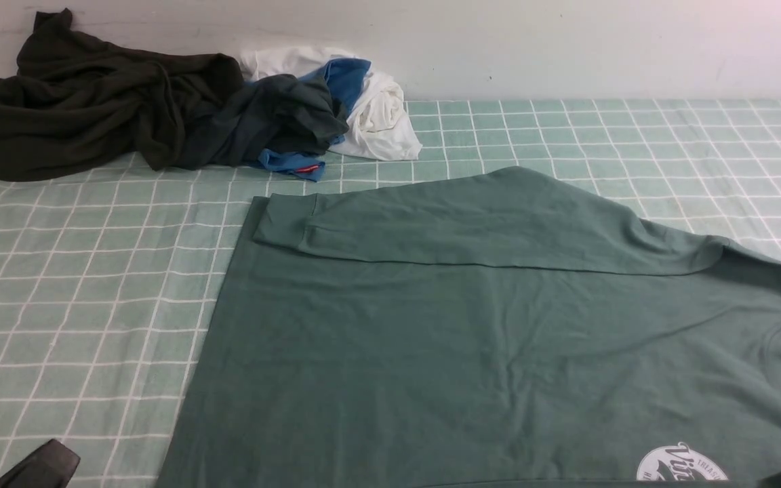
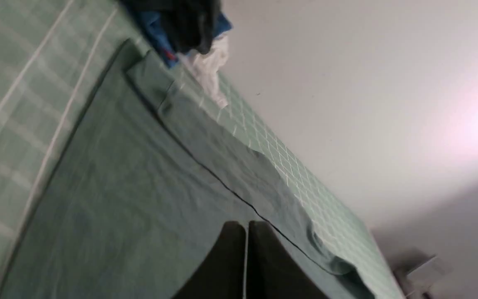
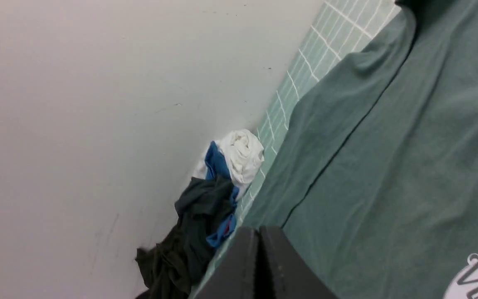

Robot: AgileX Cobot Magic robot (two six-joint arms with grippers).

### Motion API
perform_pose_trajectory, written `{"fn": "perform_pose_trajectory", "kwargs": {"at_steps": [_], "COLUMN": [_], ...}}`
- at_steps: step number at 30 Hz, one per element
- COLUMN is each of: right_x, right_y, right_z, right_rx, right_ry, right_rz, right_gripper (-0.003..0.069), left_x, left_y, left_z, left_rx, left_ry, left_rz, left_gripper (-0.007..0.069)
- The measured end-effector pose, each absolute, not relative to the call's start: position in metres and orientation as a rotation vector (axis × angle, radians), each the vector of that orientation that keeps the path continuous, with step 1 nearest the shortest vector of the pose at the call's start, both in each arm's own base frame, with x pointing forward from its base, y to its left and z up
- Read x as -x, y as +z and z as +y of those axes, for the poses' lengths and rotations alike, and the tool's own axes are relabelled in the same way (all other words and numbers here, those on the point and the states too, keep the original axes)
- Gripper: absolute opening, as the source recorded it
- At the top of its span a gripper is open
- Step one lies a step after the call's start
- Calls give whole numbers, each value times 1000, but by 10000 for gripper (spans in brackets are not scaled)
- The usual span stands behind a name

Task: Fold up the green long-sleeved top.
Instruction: Use the left arm to clamp the cuff closest to it

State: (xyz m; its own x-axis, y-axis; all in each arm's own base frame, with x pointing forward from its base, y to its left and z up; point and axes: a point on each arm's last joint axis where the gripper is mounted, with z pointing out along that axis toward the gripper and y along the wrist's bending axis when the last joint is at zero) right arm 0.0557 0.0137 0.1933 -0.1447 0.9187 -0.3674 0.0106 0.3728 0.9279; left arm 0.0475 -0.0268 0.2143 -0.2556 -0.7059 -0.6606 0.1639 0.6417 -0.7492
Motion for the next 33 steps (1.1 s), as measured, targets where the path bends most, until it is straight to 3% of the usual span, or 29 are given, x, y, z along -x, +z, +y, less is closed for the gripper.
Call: {"fn": "perform_pose_trajectory", "kwargs": {"at_steps": [1,2,5,7,10,15,19,23,28,33], "right_x": [-56,-56,-56,-56,-55,-55,-71,-87,-112,-129], "right_y": [194,195,197,197,206,260,303,320,309,290], "right_z": [13,11,9,9,11,15,26,32,39,49], "right_rx": [-879,-886,-852,-814,-629,-301,23,227,502,640], "right_ry": [997,991,940,904,768,529,389,370,399,357], "right_rz": [1487,1459,1438,1452,1509,1570,1813,2053,2496,2662], "right_gripper": [-14,-14,-14,-14,-14,-14,-14,-14,-14,-14], "left_x": [-46,-43,-44,-47,-68,-100,-127,-143,-164,-178], "left_y": [218,233,258,264,284,313,329,323,286,247], "left_z": [-27,-29,-32,-33,-33,-22,-27,-46,-87,-111], "left_rx": [426,273,53,10,-170,-399,-582,-740,-987,-1086], "left_ry": [-871,-766,-608,-572,-412,-169,-33,-10,-53,-103], "left_rz": [1631,1622,1702,1763,2054,2399,2550,2604,2761,2837], "left_gripper": [-3,-3,-3,-3,-3,-3,-1,20,138,277]}}
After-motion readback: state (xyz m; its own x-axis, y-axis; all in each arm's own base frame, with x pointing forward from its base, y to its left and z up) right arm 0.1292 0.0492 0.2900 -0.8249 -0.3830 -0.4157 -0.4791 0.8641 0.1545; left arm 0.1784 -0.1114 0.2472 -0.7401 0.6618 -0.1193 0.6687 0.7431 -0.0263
